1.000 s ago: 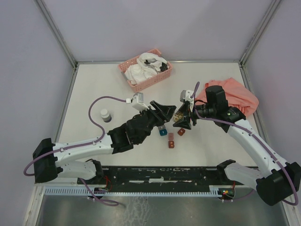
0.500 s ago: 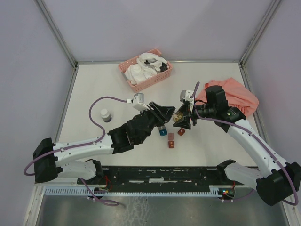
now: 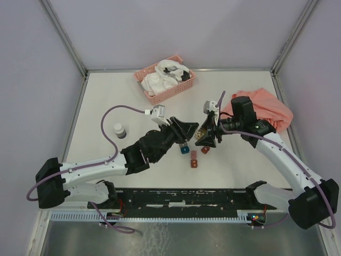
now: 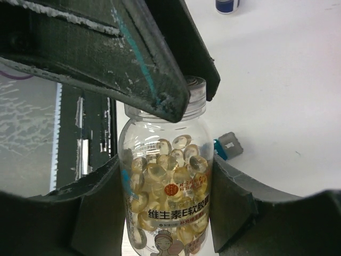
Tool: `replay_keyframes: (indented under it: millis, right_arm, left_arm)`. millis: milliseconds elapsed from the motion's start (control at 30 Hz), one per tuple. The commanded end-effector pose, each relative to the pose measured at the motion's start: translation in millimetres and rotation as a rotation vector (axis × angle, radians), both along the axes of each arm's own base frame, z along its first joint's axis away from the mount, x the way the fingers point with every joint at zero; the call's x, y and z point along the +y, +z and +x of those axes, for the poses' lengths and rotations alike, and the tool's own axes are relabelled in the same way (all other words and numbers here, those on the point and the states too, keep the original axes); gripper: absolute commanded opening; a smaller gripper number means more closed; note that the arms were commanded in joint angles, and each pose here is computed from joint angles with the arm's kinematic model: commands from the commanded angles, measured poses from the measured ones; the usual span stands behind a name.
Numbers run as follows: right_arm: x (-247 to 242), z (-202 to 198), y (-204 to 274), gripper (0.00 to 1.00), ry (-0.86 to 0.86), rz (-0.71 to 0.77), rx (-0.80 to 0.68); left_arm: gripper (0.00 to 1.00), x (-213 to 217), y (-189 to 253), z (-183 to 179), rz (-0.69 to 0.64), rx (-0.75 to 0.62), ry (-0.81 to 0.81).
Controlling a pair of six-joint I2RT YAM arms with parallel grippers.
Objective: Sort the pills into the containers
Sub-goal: Screw the lid of the pill bottle onto the pill bottle.
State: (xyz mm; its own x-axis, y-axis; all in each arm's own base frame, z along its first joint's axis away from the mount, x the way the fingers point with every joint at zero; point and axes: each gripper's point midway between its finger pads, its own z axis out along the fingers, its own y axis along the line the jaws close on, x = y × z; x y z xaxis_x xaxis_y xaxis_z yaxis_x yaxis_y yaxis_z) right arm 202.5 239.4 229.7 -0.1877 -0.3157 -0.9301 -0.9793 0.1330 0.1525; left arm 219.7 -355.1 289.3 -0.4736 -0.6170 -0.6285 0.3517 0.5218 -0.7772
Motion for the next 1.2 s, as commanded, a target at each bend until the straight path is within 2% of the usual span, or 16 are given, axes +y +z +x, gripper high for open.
replay_keyframes:
  millis: [0, 200, 300, 467, 600, 667, 700, 800, 900, 1033, 1167]
  right_arm:
    - [13.7, -8.4, 33.5, 0.02, 0.092, 0.114, 0.020]
    - [19.2, -17.1, 44.4, 0.02, 0.151, 0.197, 0.114]
    - [20.7, -18.3, 45.7, 0.02, 0.166, 0.213, 0.147]
    - [21.7, -19.9, 47.4, 0.02, 0.188, 0.226, 0.173]
    - [21.1, -20.2, 48.6, 0.02, 0.188, 0.229, 0.169]
    - [21.0, -20.2, 48.3, 0.02, 0.186, 0.227, 0.167]
    - [20.8, -20.1, 47.8, 0.02, 0.184, 0.227, 0.164]
    - [20.0, -20.0, 47.8, 0.02, 0.180, 0.223, 0.154]
    - [19.5, -20.5, 47.7, 0.02, 0.180, 0.219, 0.142]
    - [19.2, -21.0, 47.7, 0.02, 0.180, 0.217, 0.135]
    - [18.1, -20.7, 47.1, 0.02, 0.175, 0.210, 0.117]
  left_arm:
    - [0.22, -10.3, 18.5, -23.3, 0.049, -0.191, -0.220]
    - [0.18, -0.3, 17.9, -29.2, 0.005, -0.290, -0.482]
    - [0.18, -2.7, 17.6, -36.8, 0.040, -0.372, -0.574]
    - [0.18, -0.7, 16.6, -34.1, 0.109, -0.471, -0.580]
    - [0.20, 7.5, 25.3, -22.8, 0.100, -0.489, -0.539]
    - [0.28, 9.2, 29.9, -18.3, 0.083, -0.478, -0.520]
    - [0.36, 10.3, 32.2, -15.5, 0.074, -0.470, -0.504]
    - [0.68, 15.9, 38.1, -6.0, 0.048, -0.432, -0.436]
    - [0.90, 24.9, 42.7, 1.4, 0.036, -0.401, -0.365]
    - [1.00, 43.1, 43.6, 6.6, 0.055, -0.386, -0.276]
    - [0.99, 61.8, 37.0, 4.7, 0.084, -0.387, -0.216]
